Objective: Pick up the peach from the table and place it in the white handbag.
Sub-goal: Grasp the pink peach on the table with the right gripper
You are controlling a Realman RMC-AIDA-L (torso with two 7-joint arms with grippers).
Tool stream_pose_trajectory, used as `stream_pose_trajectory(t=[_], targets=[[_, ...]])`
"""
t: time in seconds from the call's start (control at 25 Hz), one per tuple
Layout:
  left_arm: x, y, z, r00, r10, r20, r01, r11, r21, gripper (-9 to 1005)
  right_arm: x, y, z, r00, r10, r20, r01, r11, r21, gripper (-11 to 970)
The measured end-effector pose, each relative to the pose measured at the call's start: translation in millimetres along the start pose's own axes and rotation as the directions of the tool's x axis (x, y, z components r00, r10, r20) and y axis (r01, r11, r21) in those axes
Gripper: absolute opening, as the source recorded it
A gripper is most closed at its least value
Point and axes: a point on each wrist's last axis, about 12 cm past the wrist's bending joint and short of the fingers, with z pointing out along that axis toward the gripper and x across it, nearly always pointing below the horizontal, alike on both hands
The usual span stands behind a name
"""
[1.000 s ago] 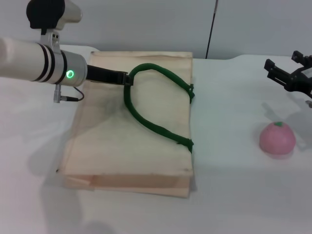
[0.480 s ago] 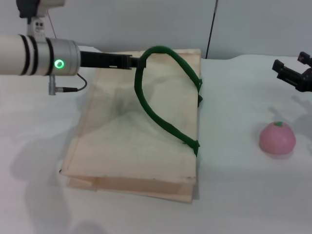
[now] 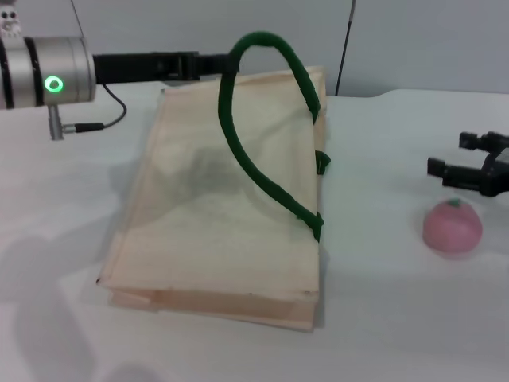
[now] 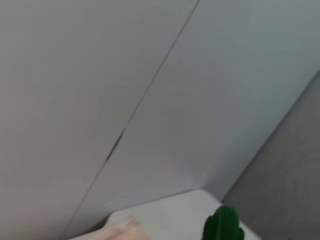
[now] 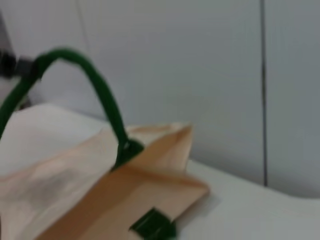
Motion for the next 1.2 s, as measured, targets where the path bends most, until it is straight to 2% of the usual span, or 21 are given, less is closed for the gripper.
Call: stream_pose_trajectory(t=[0.28,0.6,1.2], targets=[[-6,-5.7,-7,1.000,0.006,0.022,-0.007,0.998,0.058,113,3,2.6,-3,0.996,-0.002,-0.093,-0.002,0.999,-0.040,803],[-12,-12.8,-11,0.999,0.011,0.053,-0.018,0.992,0.124,112,10,0.9,-4,0.976,0.008,-0.220,-0.015,0.999,-0.031,799],[-13,-15.6,-14,0.998,0.006,0.058,-0.015,0.988,0.153,111,15,0.3,-4,0.951,-0.001,-0.310,-0.002,1.000,-0.008,792]])
